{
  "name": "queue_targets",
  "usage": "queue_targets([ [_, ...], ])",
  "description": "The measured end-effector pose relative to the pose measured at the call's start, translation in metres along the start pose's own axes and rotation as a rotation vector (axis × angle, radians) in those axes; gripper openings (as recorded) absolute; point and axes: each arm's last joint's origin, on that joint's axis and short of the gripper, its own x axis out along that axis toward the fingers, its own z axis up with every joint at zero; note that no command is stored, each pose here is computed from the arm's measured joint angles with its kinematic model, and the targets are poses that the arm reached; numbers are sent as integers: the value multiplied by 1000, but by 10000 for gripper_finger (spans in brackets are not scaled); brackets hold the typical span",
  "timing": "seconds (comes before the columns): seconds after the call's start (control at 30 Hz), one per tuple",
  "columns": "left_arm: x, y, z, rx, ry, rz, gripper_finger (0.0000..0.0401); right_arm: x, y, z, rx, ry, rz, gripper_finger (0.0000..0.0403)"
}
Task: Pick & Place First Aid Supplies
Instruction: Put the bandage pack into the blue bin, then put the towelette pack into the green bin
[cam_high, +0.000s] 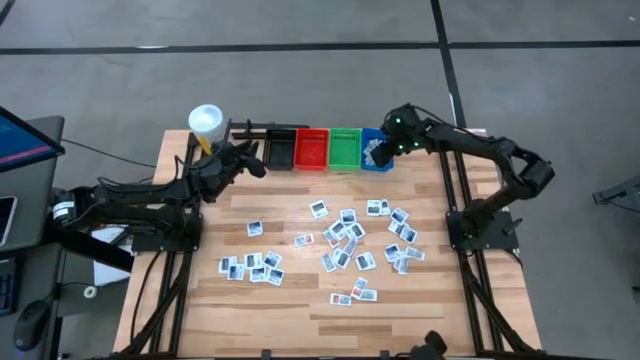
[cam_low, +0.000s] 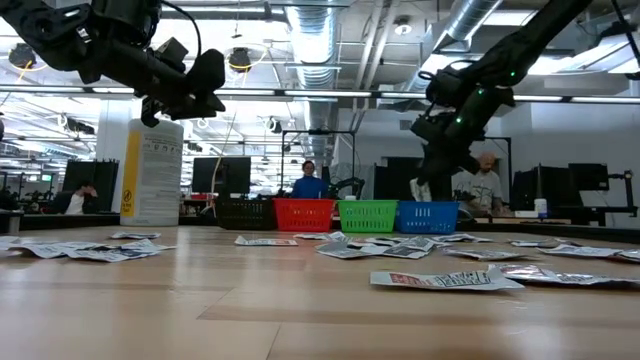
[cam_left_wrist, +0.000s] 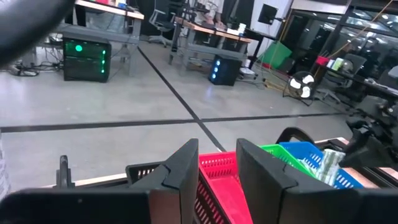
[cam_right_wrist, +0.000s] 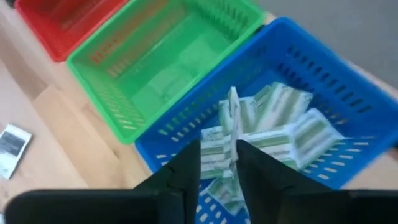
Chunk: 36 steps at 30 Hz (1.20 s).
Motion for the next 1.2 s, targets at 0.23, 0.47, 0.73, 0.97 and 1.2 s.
queue_targets([
  [0.23,-3,5,-12,15,33,6,109,-31,2,9,-71,-120,-114,102],
  [0.47,-12,7,-33,-83,119,-78,109,-81,20,12,-207,-288,-93,102],
  [0.73,-21,-9,-35,-117,164,-311,109,-146,60,-10,-414,-432,26,102],
  [0.97,-42,-34,-31,-171,198,-674,107,-171,107,-41,-543,-433,274,101],
  [1.2,-82,-57,-41,-155,234,-772,95,-170,156,-73,-520,-300,425,84],
])
